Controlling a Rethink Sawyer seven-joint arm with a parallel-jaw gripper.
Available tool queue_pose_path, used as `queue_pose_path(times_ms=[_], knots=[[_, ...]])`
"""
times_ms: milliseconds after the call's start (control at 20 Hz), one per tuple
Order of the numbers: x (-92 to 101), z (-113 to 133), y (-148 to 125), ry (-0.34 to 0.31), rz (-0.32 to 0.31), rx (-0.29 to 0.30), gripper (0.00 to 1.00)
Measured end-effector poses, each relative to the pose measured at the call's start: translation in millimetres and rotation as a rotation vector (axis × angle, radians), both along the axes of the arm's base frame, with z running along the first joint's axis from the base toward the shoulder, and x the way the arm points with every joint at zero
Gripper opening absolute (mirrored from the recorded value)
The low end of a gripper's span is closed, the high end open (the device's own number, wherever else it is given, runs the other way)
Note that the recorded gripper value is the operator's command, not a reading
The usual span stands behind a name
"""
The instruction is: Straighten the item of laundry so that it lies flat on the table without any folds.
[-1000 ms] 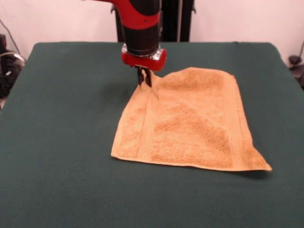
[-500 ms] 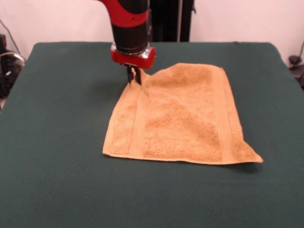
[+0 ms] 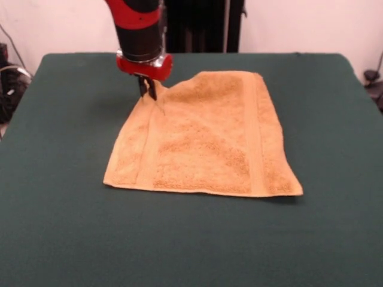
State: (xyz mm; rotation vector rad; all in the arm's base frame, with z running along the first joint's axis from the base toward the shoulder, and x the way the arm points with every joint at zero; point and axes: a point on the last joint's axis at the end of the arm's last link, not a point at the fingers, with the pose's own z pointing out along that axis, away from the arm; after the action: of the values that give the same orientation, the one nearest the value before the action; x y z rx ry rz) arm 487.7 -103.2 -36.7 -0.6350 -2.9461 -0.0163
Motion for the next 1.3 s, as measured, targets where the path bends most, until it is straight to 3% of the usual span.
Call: queue_pose_path(times_ms=[1300], knots=[[-11.7, 3.0, -54.9, 0.042, 0.086, -0.048, 0.00]])
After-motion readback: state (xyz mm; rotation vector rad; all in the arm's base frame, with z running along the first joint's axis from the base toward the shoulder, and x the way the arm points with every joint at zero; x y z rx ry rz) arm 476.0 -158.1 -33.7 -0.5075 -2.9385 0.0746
